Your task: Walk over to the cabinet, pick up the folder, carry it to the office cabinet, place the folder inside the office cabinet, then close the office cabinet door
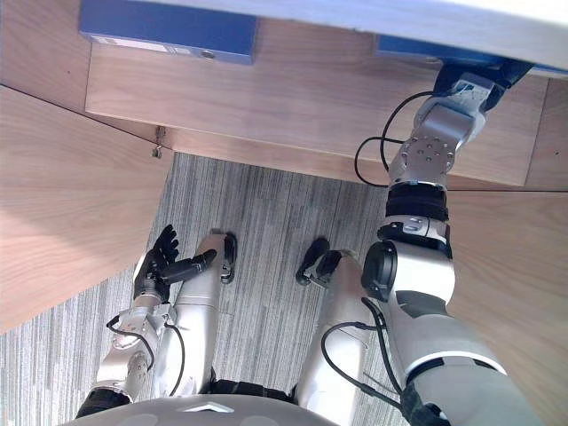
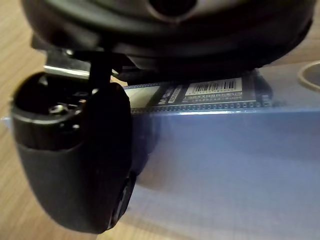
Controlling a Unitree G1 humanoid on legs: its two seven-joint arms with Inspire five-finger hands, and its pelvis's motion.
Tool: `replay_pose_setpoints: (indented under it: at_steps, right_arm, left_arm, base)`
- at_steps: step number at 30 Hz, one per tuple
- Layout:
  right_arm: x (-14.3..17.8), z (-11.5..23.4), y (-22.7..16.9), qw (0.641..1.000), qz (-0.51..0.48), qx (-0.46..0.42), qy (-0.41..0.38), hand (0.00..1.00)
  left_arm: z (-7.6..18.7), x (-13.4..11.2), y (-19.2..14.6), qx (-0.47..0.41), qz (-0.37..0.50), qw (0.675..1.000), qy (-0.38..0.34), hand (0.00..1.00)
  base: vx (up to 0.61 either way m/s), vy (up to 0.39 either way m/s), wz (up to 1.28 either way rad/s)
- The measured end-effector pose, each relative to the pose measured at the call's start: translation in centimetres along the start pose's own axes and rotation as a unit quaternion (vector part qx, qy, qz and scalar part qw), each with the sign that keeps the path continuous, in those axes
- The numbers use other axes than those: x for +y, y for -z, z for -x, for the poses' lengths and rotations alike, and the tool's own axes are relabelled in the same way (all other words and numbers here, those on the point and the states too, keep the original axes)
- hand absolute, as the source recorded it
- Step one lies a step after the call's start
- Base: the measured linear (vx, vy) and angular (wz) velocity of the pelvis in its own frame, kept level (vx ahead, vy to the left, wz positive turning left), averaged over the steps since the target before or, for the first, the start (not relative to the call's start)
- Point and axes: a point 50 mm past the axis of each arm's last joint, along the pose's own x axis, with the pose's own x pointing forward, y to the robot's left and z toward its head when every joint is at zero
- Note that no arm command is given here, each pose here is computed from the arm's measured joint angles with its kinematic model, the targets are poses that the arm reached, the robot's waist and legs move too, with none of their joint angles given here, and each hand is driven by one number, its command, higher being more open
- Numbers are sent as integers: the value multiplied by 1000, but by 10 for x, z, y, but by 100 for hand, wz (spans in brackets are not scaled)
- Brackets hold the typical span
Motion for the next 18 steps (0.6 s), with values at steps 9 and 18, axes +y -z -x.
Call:
replay_pose_setpoints:
  at_steps: [9, 18]
  right_arm:
    - [-8, -2, -14, 999, -28, -14, 17, 0]
    - [-11, -5, -37, 999, -20, -39, 8, 0]
  left_arm:
    - [-1, -1, -6, -13, -7, 1000, 6, 100]
    - [0, -8, -11, -25, -35, 998, 41, 100]
  base:
    - [-5, -1, -1]
    - [-17, 5, 0]
